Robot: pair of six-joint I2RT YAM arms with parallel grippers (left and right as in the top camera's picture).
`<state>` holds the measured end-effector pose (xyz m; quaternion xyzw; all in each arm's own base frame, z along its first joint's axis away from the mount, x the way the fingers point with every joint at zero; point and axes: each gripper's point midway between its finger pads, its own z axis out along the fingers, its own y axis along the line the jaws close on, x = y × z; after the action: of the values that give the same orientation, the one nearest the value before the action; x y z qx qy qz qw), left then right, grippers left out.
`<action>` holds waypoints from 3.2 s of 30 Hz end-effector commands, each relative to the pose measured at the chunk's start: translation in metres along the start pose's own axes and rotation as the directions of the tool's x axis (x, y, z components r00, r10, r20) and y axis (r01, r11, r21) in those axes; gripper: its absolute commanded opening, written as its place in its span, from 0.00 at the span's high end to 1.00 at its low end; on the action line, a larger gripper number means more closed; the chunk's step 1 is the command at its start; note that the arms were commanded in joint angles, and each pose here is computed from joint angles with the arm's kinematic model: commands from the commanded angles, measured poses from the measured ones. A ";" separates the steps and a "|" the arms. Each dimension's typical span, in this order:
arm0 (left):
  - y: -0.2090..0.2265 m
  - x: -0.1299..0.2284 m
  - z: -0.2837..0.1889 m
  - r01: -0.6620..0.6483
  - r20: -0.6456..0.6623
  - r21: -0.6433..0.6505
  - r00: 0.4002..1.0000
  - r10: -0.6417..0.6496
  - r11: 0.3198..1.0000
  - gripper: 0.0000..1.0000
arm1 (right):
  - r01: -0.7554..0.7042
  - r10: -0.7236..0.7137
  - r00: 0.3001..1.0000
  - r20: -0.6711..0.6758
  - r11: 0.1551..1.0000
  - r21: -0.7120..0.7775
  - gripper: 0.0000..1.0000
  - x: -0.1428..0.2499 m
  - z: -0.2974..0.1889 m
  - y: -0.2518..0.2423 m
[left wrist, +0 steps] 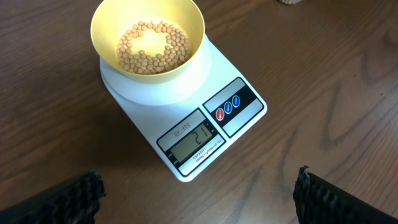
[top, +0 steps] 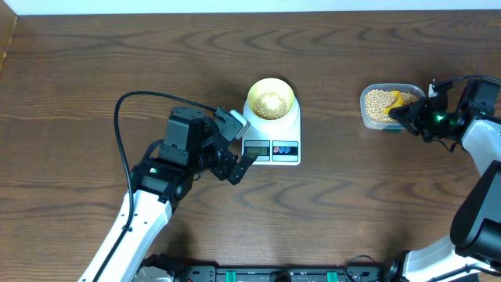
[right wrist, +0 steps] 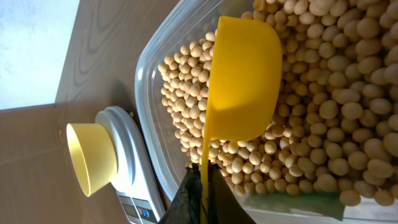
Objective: Scoop item into bowl and weigh 50g on scale
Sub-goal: 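Drag the scoop through the soybeans and lift it out filled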
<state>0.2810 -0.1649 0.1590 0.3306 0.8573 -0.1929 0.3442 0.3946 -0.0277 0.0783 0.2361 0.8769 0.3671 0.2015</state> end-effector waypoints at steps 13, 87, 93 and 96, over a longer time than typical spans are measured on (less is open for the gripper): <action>-0.001 0.008 0.003 -0.009 -0.018 0.013 1.000 0.010 1.000 0.00 | -0.008 0.006 1.000 -0.013 0.988 -0.155 0.99 -0.002 -0.009 0.014; -0.001 0.008 0.003 -0.009 -0.018 0.013 1.000 0.009 1.000 0.00 | 0.031 -0.050 0.999 -0.018 0.824 -0.566 0.99 0.006 -0.064 0.056; -0.001 0.008 0.003 -0.009 -0.018 0.013 1.000 0.009 1.000 0.00 | 0.032 -0.054 0.998 -0.023 0.823 -0.567 0.99 0.007 -0.063 0.057; -0.001 0.008 0.003 -0.009 -0.018 0.013 1.000 0.010 1.000 0.00 | 0.033 -0.065 0.997 -0.036 0.817 -0.575 0.99 0.011 -0.060 0.062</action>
<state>0.2810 -0.1649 0.1590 0.3306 0.8573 -0.1929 0.3442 0.3729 -0.0247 0.1587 0.1476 0.7481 0.5954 0.2533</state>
